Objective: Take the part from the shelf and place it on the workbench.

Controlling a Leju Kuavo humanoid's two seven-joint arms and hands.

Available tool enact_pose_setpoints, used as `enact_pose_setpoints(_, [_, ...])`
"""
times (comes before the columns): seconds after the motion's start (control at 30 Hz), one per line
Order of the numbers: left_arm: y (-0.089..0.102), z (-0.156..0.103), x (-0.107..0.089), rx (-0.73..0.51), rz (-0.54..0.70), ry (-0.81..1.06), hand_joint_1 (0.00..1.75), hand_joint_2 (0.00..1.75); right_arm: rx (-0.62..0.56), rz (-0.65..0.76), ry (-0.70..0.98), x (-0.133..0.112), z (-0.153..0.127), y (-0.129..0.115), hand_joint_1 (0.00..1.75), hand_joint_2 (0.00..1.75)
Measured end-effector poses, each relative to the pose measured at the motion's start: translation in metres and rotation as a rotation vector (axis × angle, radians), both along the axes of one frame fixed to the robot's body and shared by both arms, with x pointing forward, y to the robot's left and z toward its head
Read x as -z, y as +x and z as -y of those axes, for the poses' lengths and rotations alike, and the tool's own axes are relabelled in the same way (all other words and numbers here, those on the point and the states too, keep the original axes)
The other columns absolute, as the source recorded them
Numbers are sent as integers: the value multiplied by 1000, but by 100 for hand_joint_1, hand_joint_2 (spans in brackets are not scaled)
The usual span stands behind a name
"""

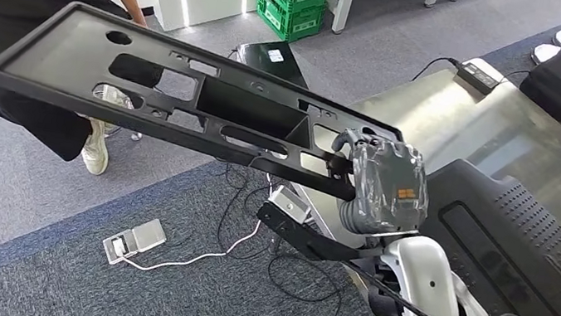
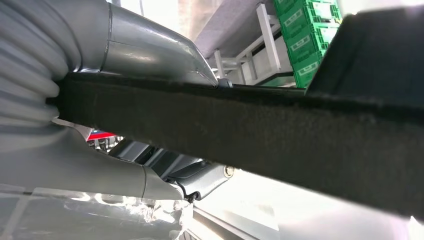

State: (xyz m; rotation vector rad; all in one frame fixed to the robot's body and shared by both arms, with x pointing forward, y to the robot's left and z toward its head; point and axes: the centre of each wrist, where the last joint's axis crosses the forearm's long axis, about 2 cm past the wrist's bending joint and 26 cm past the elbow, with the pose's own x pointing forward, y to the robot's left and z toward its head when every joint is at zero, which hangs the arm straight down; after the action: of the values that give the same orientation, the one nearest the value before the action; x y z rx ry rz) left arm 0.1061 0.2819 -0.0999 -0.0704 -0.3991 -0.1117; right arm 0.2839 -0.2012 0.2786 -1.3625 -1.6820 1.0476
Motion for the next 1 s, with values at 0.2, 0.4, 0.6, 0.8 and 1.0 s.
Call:
enact_pose_setpoints(0.2, [0,-1,0,-4,-1,2,0,175,1,-3,5,1,1,1,175,175])
enact_pose_setpoints(0.4, [0,-1,0,-5,-1,2,0,175,3,2,7,1,1,2,175,175])
enact_pose_setpoints(0.6, [-1,0,0,-6,-3,1,0,175,5,6,7,0,0,4,175,175])
enact_pose_setpoints(0.8, [-3,0,1,-6,-6,2,0,175,13,7,-3,-1,0,6,175,175])
enact_pose_setpoints(1.0, [-1,0,0,-5,-5,1,0,175,32,32,-34,-8,-1,14,175,175])
